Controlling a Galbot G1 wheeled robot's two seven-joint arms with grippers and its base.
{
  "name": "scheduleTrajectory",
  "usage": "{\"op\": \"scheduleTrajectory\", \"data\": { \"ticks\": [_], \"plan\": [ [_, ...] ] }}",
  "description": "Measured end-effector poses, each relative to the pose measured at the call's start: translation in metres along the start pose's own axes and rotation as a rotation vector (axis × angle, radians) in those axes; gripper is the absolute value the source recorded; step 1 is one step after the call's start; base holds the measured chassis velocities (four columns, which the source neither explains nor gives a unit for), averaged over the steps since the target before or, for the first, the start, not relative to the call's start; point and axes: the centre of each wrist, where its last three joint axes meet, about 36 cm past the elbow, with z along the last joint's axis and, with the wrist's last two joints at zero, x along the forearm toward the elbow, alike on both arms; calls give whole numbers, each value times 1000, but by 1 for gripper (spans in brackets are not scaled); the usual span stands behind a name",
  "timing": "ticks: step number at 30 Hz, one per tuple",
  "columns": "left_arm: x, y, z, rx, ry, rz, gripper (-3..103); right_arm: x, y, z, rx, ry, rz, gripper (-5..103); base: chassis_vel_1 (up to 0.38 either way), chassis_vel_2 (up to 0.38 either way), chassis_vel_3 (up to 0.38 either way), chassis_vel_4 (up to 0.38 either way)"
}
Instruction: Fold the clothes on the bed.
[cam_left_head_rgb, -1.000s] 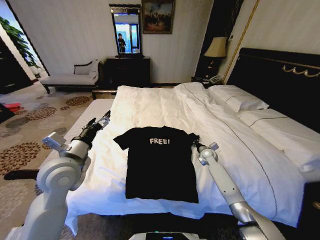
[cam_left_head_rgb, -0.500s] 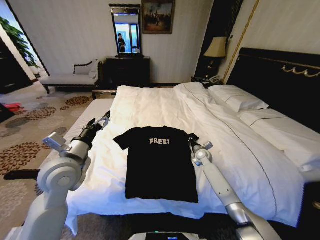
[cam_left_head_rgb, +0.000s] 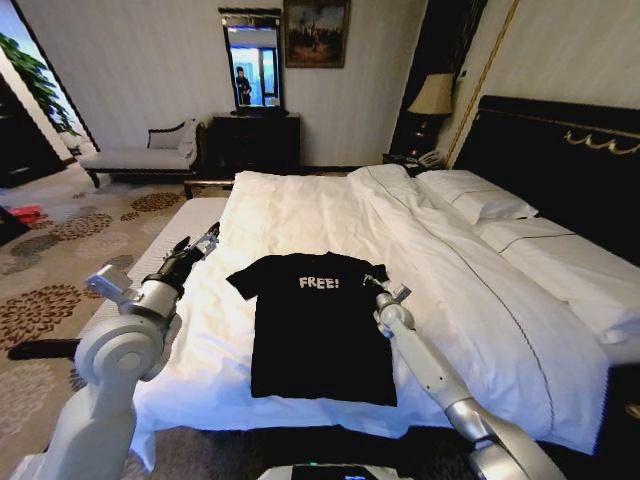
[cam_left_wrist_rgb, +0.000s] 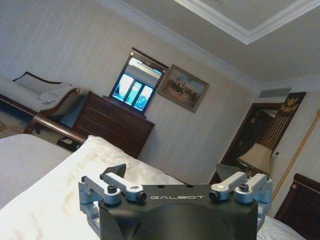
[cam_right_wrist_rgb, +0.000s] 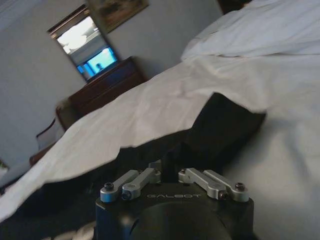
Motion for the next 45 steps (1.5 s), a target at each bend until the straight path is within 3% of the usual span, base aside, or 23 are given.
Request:
{"op": "scheduleTrajectory", "data": {
  "ticks": [5, 8, 11, 14, 17, 19, 20, 21, 23, 33, 37, 40, 41, 42, 45],
  "plan": [
    [0, 0, 0, 1, 1, -1, 100, 2, -3, 15, 57, 5, -32, 31, 0, 0, 0, 0],
    [-1, 1, 0, 1, 1, -2, 100, 2, -4, 20, 79, 3, -43, 37, 0, 0, 0, 0],
    [-1, 1, 0, 1, 0, -2, 100, 3, -7, 29, 119, 4, -53, 52, 0, 0, 0, 0],
    [-1, 1, 0, 1, 0, -2, 100, 4, -7, 32, 127, 5, -58, 58, 0, 0, 0, 0],
    [-1, 1, 0, 0, -2, -3, 100, 8, -9, 35, 141, -1, -70, 74, 0, 0, 0, 0],
    [0, 1, 0, 0, -2, -3, 100, 9, -9, 36, 146, -6, -78, 74, 0, 0, 0, 0],
    [0, 1, 0, 0, -3, -2, 100, 11, -10, 36, 153, -18, -96, 85, 0, 0, 0, 0],
    [0, 0, 0, 0, -3, -2, 100, 12, -10, 35, 155, -24, -106, 85, 0, 0, 0, 0],
    [0, 0, 0, 1, -3, -1, 100, 18, -11, 31, 164, -52, -154, 95, 0, 0, 0, 0],
    [3, -1, 0, 2, -5, 2, 100, 45, -21, 5, 179, -137, -279, 100, 0, 0, 0, 0],
    [4, -2, 0, 1, -5, 2, 100, 51, -25, -10, 117, -162, -256, 100, 0, 0, 0, 0],
    [6, -3, 0, 1, -6, 6, 100, 30, -21, -28, -79, -158, -53, 100, 0, 0, 0, 0],
    [7, -4, 0, 0, -5, 6, 100, 17, -21, -38, -186, -136, 33, 100, 0, 0, 0, 0],
    [7, -4, 0, 0, -5, 6, 100, 17, -21, -38, -186, -136, 33, 100, 0, 0, 0, 0],
    [8, -2, -1, -7, -6, 1, 100, -2, -27, -48, -289, -91, 123, 100, 0, 0, 0, 0]
  ]
}}
